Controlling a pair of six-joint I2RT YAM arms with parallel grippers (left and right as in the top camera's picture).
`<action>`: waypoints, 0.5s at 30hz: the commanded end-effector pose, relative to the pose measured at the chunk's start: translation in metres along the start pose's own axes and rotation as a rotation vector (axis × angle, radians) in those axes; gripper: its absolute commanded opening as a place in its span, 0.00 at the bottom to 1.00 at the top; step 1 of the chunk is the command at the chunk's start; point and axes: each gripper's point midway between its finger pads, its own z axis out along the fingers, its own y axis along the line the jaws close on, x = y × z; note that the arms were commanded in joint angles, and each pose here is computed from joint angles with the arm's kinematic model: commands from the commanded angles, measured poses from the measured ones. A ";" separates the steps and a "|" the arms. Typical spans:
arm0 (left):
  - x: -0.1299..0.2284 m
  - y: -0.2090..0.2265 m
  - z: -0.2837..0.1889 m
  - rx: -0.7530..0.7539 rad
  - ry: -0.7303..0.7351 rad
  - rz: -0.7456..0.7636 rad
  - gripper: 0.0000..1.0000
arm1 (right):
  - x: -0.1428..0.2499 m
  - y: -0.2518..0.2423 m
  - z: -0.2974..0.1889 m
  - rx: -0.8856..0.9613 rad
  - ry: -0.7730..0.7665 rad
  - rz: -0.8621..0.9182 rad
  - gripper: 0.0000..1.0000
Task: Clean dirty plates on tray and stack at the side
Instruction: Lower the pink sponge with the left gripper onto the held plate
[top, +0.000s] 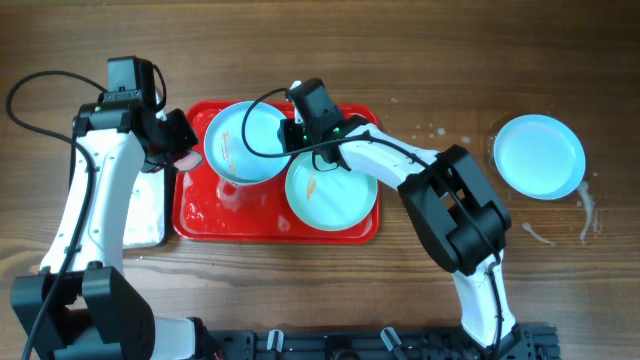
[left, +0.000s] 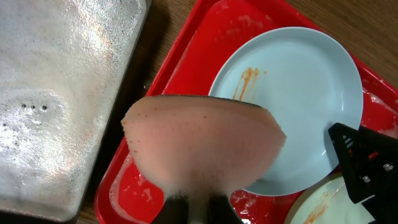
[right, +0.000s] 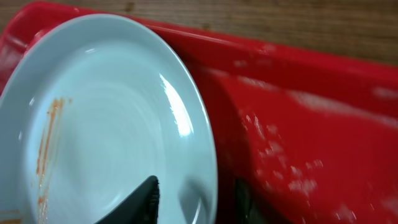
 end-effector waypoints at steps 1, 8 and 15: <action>0.001 0.004 0.004 -0.021 0.005 0.001 0.04 | 0.013 0.014 0.013 -0.018 0.020 -0.003 0.28; 0.001 0.004 0.004 -0.020 0.005 0.000 0.04 | 0.036 0.035 0.011 -0.001 0.111 0.063 0.06; 0.001 0.003 0.004 -0.018 0.006 -0.003 0.04 | 0.056 0.030 0.008 0.024 0.194 0.138 0.04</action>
